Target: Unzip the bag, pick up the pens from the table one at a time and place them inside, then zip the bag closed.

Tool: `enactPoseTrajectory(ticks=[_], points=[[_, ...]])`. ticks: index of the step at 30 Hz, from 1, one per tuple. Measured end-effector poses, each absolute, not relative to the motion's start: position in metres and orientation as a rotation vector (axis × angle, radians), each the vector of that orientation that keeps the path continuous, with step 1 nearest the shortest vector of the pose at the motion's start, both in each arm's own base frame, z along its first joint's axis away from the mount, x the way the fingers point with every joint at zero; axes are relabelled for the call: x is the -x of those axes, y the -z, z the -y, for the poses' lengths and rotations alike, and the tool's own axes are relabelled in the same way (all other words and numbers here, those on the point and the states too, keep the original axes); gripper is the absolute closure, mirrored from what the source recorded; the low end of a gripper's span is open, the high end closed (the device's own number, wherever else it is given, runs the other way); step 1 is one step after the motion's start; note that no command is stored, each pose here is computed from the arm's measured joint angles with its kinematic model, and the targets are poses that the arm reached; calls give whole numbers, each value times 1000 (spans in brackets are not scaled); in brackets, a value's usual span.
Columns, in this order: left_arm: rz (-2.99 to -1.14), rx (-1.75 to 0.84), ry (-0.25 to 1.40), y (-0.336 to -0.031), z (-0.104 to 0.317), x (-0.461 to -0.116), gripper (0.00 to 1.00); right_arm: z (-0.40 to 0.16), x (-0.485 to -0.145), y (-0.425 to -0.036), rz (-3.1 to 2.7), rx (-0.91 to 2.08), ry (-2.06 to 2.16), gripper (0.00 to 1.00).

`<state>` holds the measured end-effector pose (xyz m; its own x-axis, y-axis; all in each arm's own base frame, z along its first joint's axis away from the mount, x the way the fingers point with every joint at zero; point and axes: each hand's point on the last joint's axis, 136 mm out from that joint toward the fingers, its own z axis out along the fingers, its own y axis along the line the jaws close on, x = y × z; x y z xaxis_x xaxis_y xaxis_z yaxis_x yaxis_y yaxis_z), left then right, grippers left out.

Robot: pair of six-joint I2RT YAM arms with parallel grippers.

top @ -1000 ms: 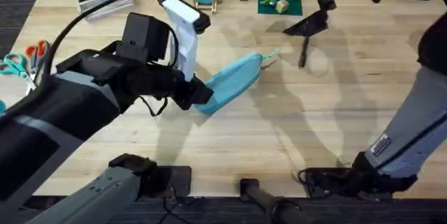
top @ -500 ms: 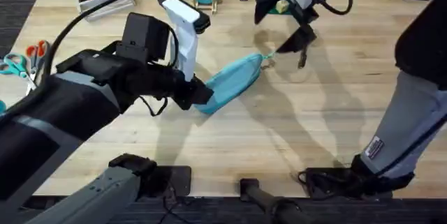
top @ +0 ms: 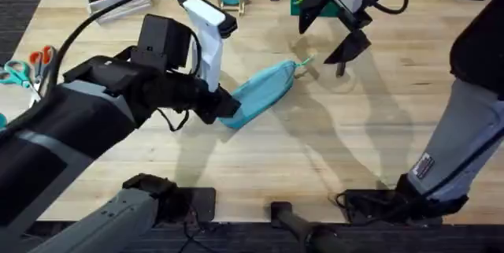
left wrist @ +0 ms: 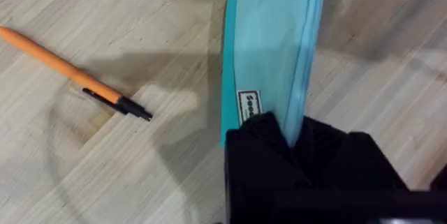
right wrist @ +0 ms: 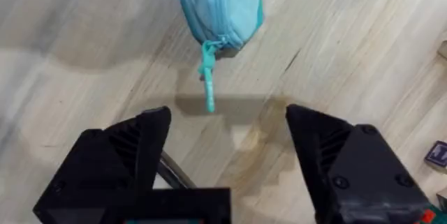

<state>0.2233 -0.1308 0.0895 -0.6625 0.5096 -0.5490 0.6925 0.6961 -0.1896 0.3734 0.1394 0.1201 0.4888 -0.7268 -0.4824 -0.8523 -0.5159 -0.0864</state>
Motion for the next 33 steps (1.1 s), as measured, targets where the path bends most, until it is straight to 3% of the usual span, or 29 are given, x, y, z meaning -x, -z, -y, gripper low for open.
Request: enactPoseTrajectory(ticks=[33], points=[[-2445, -926, 536, -89, 131, -223, 959, -158, -356, -121, -1299, 2470, -628, 6]])
